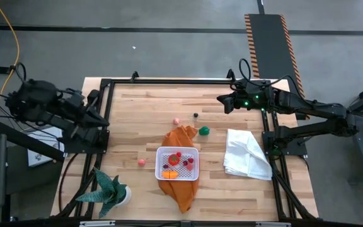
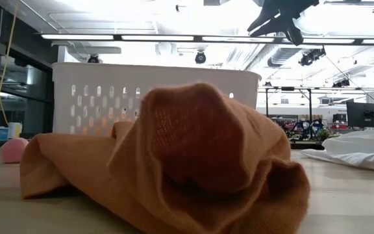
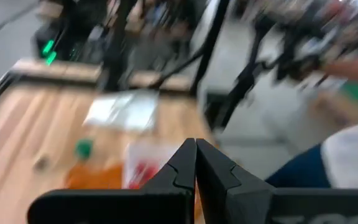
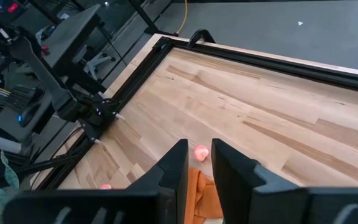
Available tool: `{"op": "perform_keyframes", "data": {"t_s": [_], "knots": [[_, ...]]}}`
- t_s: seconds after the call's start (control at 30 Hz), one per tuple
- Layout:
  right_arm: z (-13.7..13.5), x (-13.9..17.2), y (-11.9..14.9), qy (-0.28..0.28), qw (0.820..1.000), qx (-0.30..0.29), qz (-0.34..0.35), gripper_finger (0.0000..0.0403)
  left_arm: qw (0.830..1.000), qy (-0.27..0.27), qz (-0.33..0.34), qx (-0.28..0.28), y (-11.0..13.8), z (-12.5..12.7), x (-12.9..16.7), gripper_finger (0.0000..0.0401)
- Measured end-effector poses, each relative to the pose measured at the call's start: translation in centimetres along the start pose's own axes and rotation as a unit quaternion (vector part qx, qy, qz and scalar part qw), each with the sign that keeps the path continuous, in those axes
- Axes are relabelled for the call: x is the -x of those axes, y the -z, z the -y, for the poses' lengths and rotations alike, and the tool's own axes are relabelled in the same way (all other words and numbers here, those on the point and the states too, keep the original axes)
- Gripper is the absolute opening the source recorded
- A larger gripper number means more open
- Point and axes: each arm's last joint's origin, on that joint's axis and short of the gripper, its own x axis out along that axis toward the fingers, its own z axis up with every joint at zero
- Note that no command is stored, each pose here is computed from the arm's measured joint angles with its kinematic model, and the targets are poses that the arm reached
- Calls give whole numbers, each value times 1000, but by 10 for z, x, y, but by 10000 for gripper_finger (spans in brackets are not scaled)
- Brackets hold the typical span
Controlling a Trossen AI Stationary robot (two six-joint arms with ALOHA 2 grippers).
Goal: Pick and placing Produce into tupperware
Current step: Put the bottom pink peach into the white basket
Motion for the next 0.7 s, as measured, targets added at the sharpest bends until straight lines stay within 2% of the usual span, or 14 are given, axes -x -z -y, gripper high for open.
{"op": "perform_keyframes", "data": {"t_s": [0.13,0.27,0.43,0.7], "knots": [[0,0,0,0,1000,4,0,62,991,-64,-117,-10,-9,0,-2,0],[0,0,0,0,1000,6,0,62,967,-101,-235,-17,-8,-1,-12,0],[0,0,0,6,1000,17,6,62,948,-108,-298,-19,-2,-3,-33,0],[1,0,-1,11,999,30,9,62,897,-99,-430,20,31,-8,-74,0]]}}
